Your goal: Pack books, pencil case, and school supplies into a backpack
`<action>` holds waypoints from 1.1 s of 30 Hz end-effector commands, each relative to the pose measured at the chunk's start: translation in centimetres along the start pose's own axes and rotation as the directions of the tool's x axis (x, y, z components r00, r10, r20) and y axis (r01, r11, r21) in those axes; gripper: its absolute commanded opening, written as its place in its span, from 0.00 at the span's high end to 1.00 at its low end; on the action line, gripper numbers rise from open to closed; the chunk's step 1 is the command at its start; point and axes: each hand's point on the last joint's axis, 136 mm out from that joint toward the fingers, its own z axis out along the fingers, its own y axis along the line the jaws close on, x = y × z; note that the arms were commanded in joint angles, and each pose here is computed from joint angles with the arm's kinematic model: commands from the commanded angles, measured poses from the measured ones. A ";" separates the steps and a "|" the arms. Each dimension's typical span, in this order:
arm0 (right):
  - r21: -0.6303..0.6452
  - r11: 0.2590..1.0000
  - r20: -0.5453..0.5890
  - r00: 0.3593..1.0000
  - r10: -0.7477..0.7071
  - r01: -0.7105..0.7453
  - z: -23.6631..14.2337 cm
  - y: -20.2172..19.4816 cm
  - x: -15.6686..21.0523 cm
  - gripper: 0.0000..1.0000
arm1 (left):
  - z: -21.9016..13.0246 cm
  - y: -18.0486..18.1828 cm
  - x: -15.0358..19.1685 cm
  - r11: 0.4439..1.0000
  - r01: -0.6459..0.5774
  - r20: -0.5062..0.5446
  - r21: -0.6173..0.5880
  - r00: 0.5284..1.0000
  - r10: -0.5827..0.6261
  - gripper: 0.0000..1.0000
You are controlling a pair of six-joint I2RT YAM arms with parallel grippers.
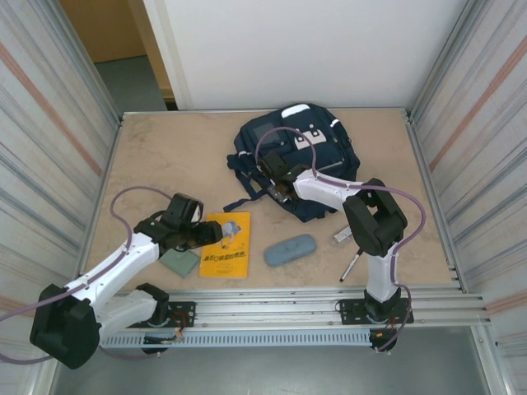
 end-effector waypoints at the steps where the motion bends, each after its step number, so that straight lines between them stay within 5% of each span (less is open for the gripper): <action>1: -0.009 0.998 0.095 0.993 0.064 -0.064 -2.1 -1.1 -3.5 1.00 | 0.1 -0.4 0.0 0.999 0.011 0.006 0.031 1.000 -0.011 0.34; 9: 0.076 0.993 0.271 0.960 0.070 -0.094 -10.1 -3.1 -10.6 1.00 | -0.4 -2.2 -0.7 0.995 -0.023 -0.003 0.096 1.000 0.024 0.34; 14: -0.028 0.990 0.304 0.942 0.142 -0.140 -13.2 -2.6 -13.0 1.00 | -2.1 -6.3 -2.9 0.965 -0.047 0.051 0.259 0.998 0.035 0.34; 27: -0.207 0.951 0.250 0.927 0.278 -0.230 -13.5 -1.3 -13.8 1.00 | -3.0 -15.7 -10.5 0.845 -0.060 0.096 0.532 0.995 0.010 0.36; 33: -0.365 0.868 0.155 0.897 0.414 -0.338 -13.1 -0.9 -12.6 1.00 | -2.3 -15.2 -12.5 0.885 -0.038 0.165 0.464 0.985 -0.044 0.35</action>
